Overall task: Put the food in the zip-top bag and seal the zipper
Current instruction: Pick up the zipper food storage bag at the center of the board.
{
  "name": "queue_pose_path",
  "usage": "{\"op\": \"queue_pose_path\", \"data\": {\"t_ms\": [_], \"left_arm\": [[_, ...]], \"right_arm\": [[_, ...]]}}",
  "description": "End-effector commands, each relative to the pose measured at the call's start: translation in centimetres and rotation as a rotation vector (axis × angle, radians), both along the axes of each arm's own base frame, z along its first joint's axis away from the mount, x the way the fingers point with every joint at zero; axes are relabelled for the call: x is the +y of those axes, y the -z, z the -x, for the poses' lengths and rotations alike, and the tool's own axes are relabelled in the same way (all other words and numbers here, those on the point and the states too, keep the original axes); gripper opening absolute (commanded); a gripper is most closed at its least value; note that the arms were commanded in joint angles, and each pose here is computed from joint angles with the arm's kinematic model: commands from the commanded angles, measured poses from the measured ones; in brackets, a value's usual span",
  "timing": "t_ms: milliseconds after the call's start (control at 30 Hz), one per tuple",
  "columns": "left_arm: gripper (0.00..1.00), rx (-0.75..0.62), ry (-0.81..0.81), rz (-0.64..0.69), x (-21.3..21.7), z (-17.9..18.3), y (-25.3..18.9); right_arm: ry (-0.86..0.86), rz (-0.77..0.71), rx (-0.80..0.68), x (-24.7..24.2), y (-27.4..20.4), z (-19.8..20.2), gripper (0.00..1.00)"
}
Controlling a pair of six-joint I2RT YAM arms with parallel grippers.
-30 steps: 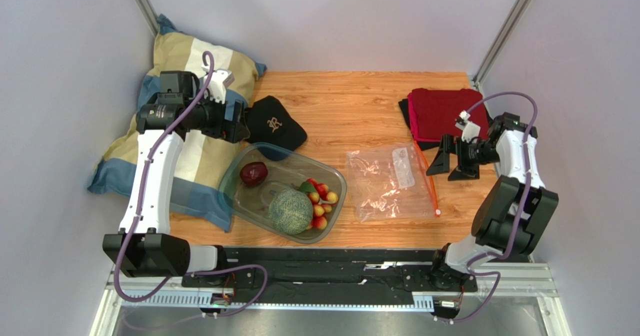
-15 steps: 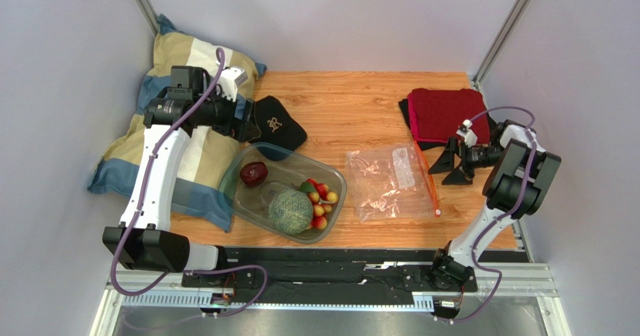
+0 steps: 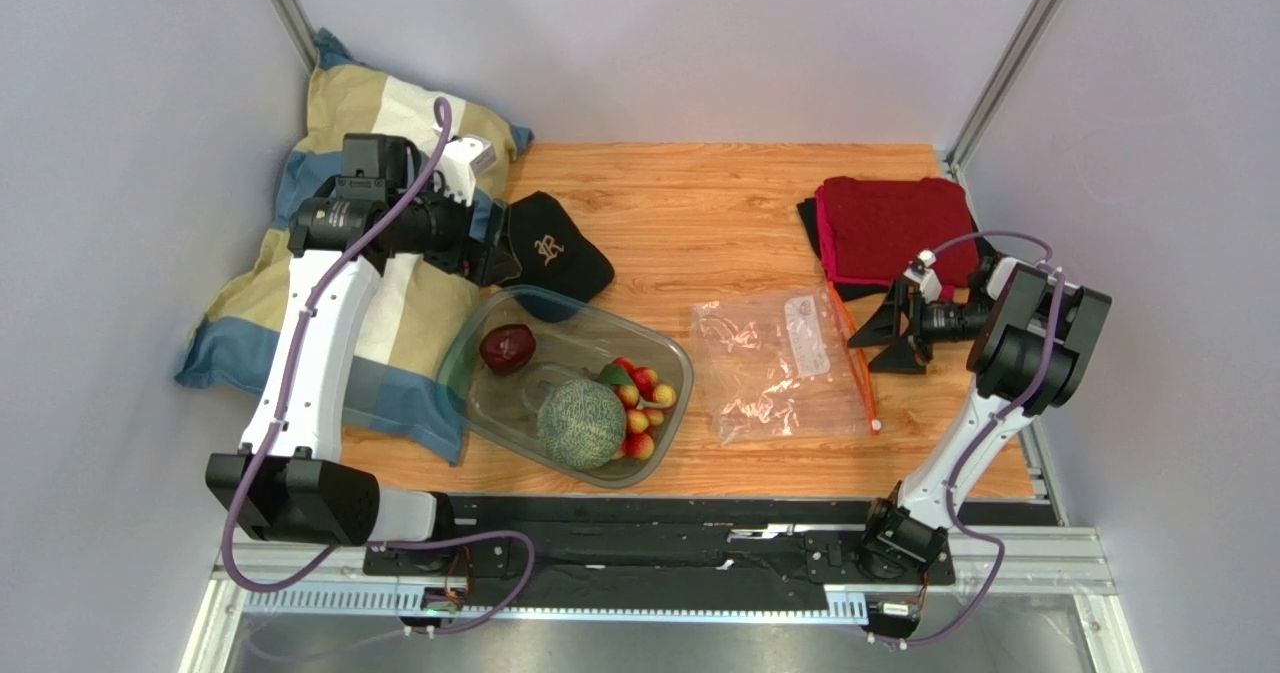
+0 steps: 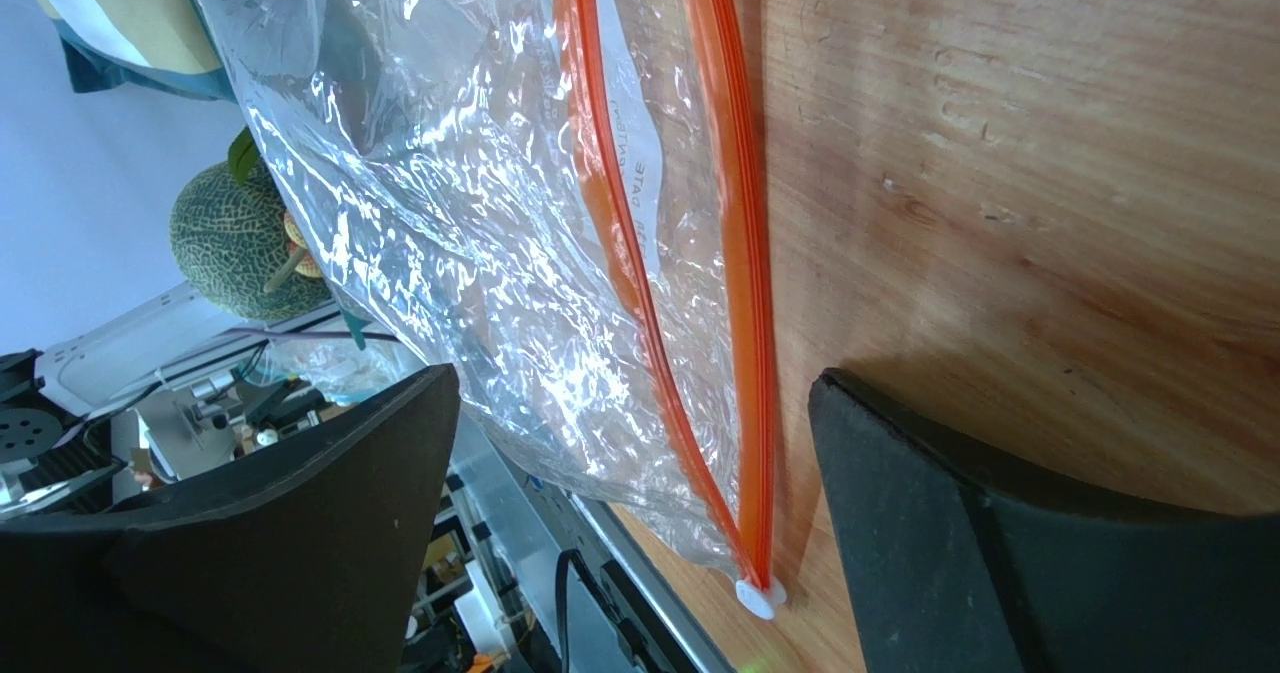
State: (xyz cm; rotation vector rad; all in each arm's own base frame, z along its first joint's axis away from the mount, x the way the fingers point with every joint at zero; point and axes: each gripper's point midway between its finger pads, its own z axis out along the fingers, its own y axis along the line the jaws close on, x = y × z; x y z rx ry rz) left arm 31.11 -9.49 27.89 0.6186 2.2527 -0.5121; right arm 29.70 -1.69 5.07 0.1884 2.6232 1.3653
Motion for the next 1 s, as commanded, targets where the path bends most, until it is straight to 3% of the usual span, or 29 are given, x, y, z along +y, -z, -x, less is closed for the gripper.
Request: {"op": "queue_pose_path", "data": {"t_ms": [0, 133, 167, 267, 367, 567, 833, 967], "left_arm": [[0.99, -0.042, 0.029, 0.015, -0.4, -0.2, -0.4], [0.99, -0.031, 0.033, 0.059, -1.1, 0.0, -0.6], [0.99, -0.035, 0.032, 0.066, -1.2, 0.1, -0.8], [0.99, -0.037, 0.036, 0.086, -1.5, 0.2, -1.1], [0.99, -0.045, 0.043, 0.106, -1.8, 0.3, -1.6], [0.99, -0.1, 0.05, 0.159, -2.5, 0.4, -4.4], [0.99, -0.183, 0.101, 0.195, -4.5, 0.2, -7.8], [0.99, -0.145, 0.147, 0.232, -7.3, 0.7, -7.9]], "right_arm": [[0.002, -0.061, -0.032, 1.3, -0.4, -0.6, 0.88], [-0.029, -0.11, -0.059, 2.7, -2.3, 0.0, 0.65], [-0.04, -0.104, -0.089, 2.7, -3.0, -0.1, 0.54], [-0.051, -0.112, -0.112, 2.9, -5.1, 0.2, 0.34], [-0.07, -0.12, -0.165, 3.1, -7.9, 0.2, 0.0], [-0.126, -0.069, -0.309, 3.6, -14.9, 0.6, 0.0], [-0.419, 0.266, -0.533, 7.3, -20.5, 1.8, 0.0], [-0.383, 0.357, -0.579, 9.7, -22.2, 2.1, 0.0]]}}
